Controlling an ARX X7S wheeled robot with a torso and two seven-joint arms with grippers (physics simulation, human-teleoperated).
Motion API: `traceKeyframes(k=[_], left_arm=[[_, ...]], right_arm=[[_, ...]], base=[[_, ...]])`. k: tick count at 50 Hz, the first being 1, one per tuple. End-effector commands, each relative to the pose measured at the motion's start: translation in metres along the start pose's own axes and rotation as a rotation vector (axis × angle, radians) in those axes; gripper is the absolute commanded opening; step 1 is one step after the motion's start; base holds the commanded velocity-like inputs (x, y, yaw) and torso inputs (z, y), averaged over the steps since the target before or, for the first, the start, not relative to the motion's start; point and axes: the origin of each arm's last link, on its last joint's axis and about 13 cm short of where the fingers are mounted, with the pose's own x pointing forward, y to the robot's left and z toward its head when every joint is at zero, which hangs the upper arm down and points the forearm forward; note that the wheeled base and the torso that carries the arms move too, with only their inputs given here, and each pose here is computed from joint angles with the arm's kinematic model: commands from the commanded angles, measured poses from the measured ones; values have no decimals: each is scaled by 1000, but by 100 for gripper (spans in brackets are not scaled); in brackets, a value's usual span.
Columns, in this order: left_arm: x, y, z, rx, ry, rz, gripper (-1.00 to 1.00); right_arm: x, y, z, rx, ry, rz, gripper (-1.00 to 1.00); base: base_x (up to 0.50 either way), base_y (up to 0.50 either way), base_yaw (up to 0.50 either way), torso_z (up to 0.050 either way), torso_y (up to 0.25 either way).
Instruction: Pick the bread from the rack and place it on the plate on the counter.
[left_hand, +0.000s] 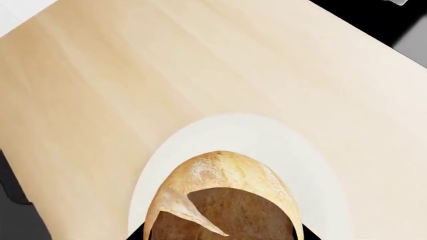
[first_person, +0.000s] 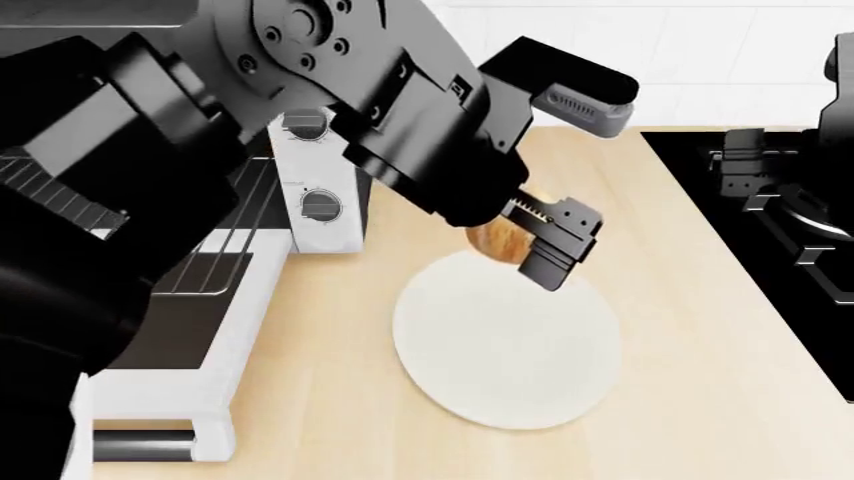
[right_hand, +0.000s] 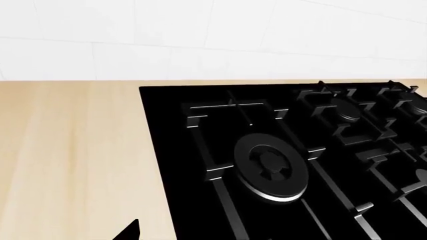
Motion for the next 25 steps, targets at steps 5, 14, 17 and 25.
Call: traceKeyframes(k=[5,14,17,25], left_arm=[[13,3,-5,-11,49,10,-100],[15,11,-2,-69,71,-29,-100],[15,11,-1,-69,71,-29,-100],[18,14,-2,-92,75,-49,-100]], right_arm=[[3,1,-4,-2,6,-2,100],[5,2,-5,-1,12,-3,100],[5,2,-5,-1,12,-3,100],[7,1,-8,4,17,-3,100]], base=[[0,0,1,0,0],[0,0,0,0,1],[0,0,0,0,0],[0,0,0,0,0]])
